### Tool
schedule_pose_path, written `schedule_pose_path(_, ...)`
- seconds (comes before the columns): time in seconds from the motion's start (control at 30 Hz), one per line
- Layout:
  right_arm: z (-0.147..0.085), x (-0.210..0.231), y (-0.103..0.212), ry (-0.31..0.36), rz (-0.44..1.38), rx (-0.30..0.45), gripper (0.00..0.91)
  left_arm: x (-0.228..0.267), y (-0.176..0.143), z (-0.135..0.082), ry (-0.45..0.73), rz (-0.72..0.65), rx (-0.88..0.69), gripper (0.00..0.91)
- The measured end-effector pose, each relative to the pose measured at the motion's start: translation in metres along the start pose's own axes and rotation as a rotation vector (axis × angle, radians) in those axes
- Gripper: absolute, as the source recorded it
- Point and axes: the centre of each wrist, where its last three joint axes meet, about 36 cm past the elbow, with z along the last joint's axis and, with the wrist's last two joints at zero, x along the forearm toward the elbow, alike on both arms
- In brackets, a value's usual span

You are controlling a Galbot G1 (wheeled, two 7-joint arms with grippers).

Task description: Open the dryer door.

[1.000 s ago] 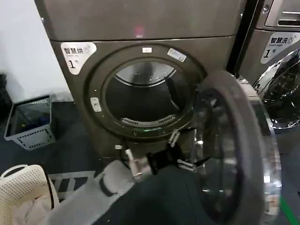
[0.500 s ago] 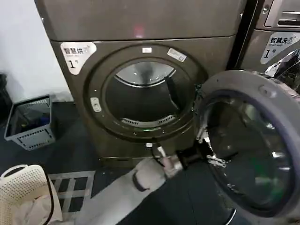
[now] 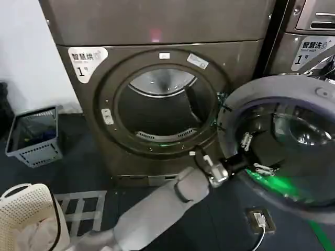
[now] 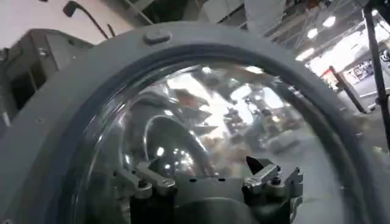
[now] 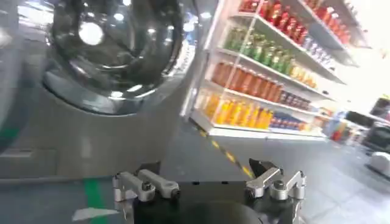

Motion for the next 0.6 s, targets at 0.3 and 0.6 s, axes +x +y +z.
schedule_pose_path(0.3,0.001,0.027,-0.012,0.112,0.204,0.09,0.907,-0.012,0.012,0.021,0.067,-0.032,-0.034,0.907)
schedule_pose_path(0.6,0.022,0.059,-0.024,0.18,0.349,0.083,0.907,-0.008,0.028,0.043,0.127,-0.052,-0.045,0.907)
